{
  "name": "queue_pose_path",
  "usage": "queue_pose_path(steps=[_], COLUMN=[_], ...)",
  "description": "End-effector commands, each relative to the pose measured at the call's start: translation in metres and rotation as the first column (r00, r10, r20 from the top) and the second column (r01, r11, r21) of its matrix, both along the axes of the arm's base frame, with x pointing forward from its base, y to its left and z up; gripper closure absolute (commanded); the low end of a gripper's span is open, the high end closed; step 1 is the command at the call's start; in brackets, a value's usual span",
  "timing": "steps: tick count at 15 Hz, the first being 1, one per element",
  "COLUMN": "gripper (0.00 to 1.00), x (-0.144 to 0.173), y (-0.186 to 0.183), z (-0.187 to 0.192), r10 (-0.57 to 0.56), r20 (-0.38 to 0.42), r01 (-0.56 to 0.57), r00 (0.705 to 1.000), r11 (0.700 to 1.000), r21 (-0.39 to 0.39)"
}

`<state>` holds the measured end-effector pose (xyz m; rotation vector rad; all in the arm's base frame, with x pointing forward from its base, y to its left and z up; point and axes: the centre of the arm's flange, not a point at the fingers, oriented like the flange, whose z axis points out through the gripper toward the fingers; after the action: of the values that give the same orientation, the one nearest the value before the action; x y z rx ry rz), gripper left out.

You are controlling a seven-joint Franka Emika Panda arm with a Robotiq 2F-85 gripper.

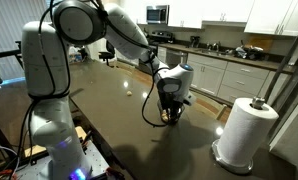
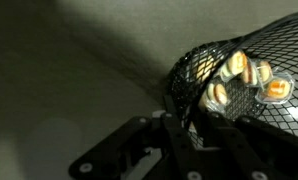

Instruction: Move the black basket backwards

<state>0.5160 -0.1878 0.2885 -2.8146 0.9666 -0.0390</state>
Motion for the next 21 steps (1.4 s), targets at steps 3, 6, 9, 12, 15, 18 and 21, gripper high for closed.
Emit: queue_pose_path(steps=[3,6,9,12,15,18,21], gripper=[0.99,0.94,0.94,0.95,0.94,0.94,0.94], x=[0.001,0.002,0.006,0.013,0.015,0.014,0.011], y=[0.002,0.016,0.037,0.066,0.099,0.131,0.162], z=[0.007,0.012,0.011,0.012,0.012,0.014,0.016], r10=[0.023,0.086,0.173,0.28,0.397,0.502,0.606], r20=[0.014,0.002,-0.024,-0.048,-0.083,-0.121,-0.142], r01=[-0.022,-0.086,-0.174,-0.282,-0.399,-0.507,-0.609], r00=[1.0,0.996,0.985,0.959,0.914,0.856,0.782], r11=[1.0,0.996,0.984,0.959,0.917,0.862,0.793], r21=[-0.014,-0.022,-0.027,-0.022,-0.016,-0.004,0.027])
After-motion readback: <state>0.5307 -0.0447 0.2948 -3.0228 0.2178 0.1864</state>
